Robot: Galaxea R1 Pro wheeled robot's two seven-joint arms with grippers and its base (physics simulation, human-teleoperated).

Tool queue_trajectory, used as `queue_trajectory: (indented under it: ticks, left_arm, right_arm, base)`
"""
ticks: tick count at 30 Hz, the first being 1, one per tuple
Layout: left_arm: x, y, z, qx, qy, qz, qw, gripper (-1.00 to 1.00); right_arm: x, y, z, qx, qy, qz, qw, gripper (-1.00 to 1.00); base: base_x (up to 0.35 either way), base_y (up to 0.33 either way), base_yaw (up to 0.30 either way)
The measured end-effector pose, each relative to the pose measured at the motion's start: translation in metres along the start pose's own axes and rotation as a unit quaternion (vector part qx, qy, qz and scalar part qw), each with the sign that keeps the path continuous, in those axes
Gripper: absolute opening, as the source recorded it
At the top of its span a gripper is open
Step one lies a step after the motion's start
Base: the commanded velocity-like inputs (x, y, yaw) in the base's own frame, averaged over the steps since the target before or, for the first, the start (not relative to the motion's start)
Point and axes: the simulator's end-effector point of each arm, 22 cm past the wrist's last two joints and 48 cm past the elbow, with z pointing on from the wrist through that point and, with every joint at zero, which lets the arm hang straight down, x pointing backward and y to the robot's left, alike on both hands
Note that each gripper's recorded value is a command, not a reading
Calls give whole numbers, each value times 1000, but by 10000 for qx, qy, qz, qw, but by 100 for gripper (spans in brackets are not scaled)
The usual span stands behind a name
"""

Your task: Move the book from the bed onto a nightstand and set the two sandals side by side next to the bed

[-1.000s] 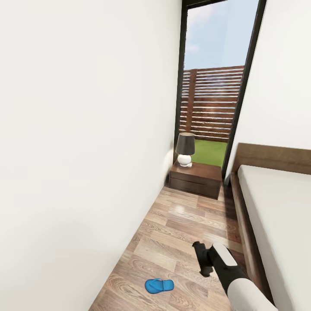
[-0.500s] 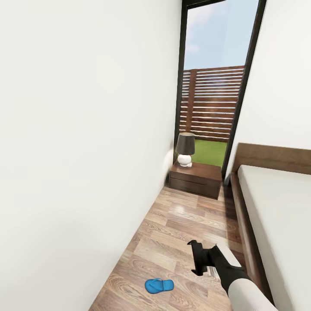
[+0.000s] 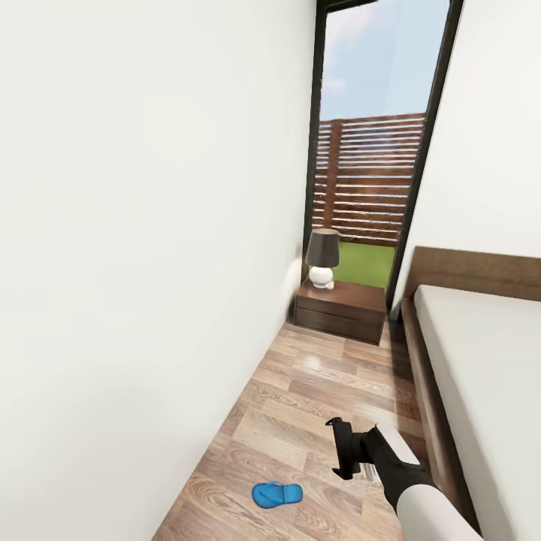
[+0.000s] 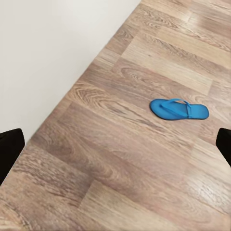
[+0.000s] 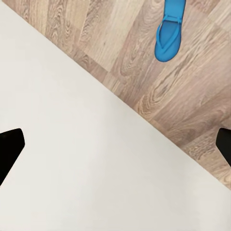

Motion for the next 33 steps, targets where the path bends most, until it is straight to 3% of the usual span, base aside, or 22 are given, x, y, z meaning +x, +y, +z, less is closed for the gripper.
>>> queue_trajectory:
  ticks: [11,18,22,24,27,30,33]
  left_arm:
    - [6,2,9,-1,-63,2,10000,100]
    - [-70,-6,15,69,-829,-23,9965,100]
    - [-96,-18,15,160,-928,-81,9955,100]
    - [-123,-46,13,414,-910,-152,9949,100]
    - [-136,-78,8,862,-828,-69,9928,100]
    - [-149,-121,-4,1620,-781,50,9837,100]
    - [-159,-146,-16,2140,-780,86,9737,100]
  right_arm:
    - [-3,-8,11,-2,-5,4,10000,100]
    - [-3,-8,11,-7,-7,1,10000,100]
    - [-3,-8,11,-7,-10,0,10000,100]
    - [-3,-8,11,-5,-10,-2,10000,100]
    - [-3,-8,11,-4,-9,-6,10000,100]
    - [-3,-8,11,-2,-10,-6,10000,100]
    - [-3,-8,11,-3,-9,-5,10000,100]
  base:
    - [0,0,0]
    - [0,0,0]
    - [0,0,0]
    - [0,0,0]
    - [0,0,0]
    - [0,0,0]
    - [0,0,0]
